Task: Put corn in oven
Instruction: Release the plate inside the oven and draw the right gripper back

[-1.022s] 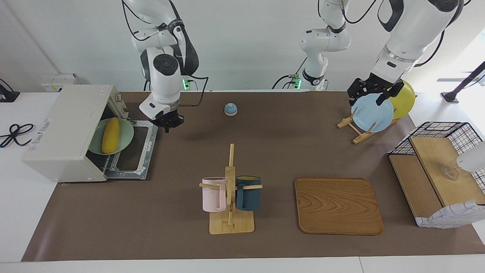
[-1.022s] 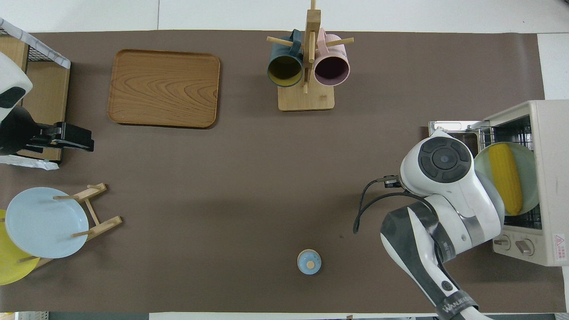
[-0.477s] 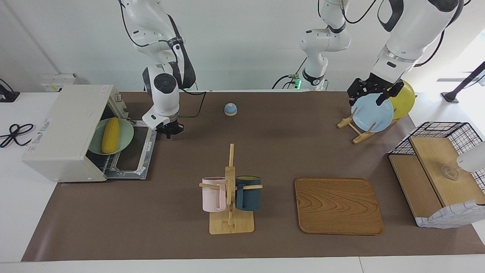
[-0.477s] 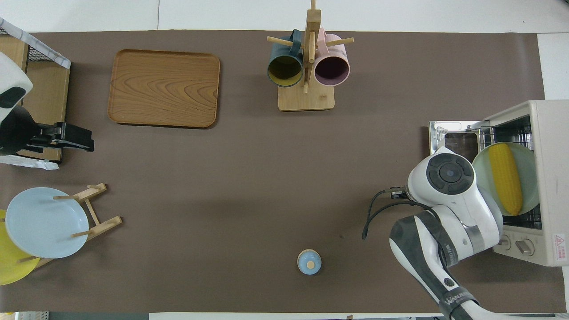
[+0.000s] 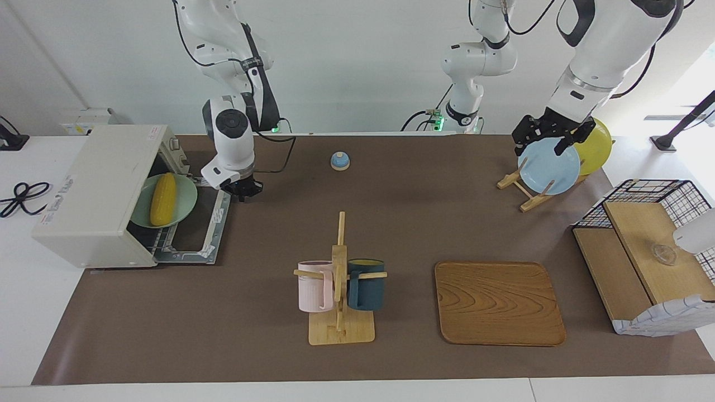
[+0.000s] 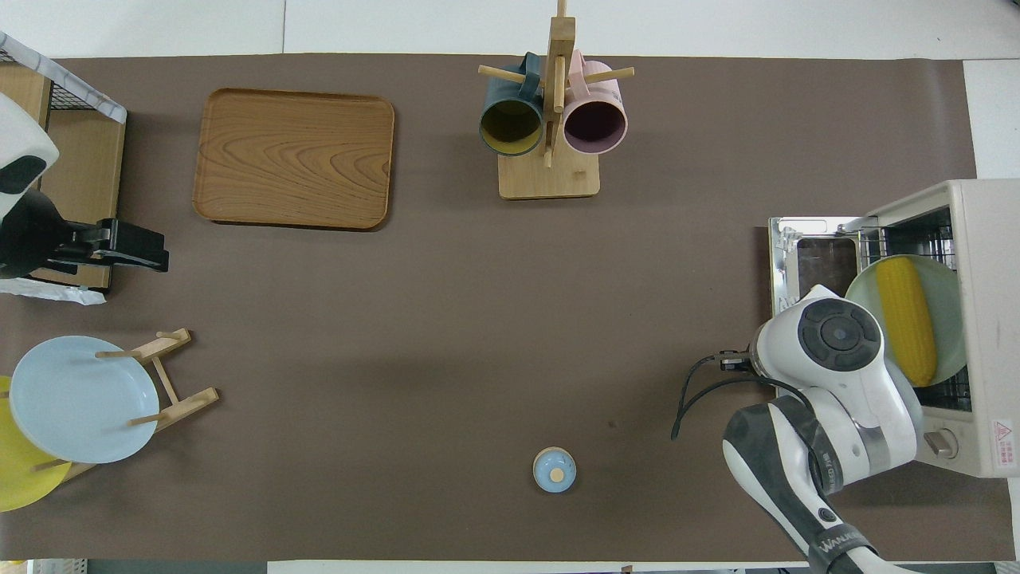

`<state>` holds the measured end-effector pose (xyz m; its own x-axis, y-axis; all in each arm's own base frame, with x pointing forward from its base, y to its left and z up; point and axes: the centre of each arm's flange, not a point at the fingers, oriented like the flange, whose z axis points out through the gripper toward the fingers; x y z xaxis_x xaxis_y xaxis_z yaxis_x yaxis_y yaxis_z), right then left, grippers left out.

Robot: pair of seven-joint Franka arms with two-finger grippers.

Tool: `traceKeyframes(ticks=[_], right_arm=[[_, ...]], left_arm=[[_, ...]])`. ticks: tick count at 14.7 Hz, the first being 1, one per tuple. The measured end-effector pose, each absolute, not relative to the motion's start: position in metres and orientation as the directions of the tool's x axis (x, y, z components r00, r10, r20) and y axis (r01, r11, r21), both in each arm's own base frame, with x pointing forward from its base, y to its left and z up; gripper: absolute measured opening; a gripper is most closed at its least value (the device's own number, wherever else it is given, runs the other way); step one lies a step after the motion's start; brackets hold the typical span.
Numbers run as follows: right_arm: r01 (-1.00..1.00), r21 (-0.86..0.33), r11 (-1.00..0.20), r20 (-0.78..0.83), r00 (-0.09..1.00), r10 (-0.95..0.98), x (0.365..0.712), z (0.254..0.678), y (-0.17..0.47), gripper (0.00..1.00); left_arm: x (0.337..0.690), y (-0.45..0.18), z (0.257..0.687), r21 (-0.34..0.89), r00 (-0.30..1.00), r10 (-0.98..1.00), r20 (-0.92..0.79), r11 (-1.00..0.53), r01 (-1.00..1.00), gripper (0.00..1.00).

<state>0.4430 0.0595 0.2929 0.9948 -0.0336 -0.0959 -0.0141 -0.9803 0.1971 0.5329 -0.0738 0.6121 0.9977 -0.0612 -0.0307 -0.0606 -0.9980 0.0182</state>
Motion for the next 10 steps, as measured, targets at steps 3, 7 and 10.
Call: traceKeyframes(ticks=[3, 7, 10], right_arm=[[-0.012, 0.194, -0.981, -0.099, 0.995, -0.031, 0.4433, 0.2941, 0.0478, 0.01], [0.008, 0.208, -0.978, -0.1, 0.995, -0.013, 0.4426, 0.2934, 0.0467, 0.01], [0.051, 0.237, -0.97, -0.102, 0.994, 0.028, 0.4413, 0.2924, 0.05, 0.01]], left_arm=[[0.5329, -0.0738, 0.6121, 0.018, 0.998, -0.061, -0.031, -0.998, -0.061, 1.0], [0.5329, -0.0738, 0.6121, 0.018, 0.998, -0.061, -0.031, -0.998, -0.061, 1.0], [0.5329, -0.0738, 0.6121, 0.018, 0.998, -0.061, -0.031, -0.998, -0.061, 1.0]])
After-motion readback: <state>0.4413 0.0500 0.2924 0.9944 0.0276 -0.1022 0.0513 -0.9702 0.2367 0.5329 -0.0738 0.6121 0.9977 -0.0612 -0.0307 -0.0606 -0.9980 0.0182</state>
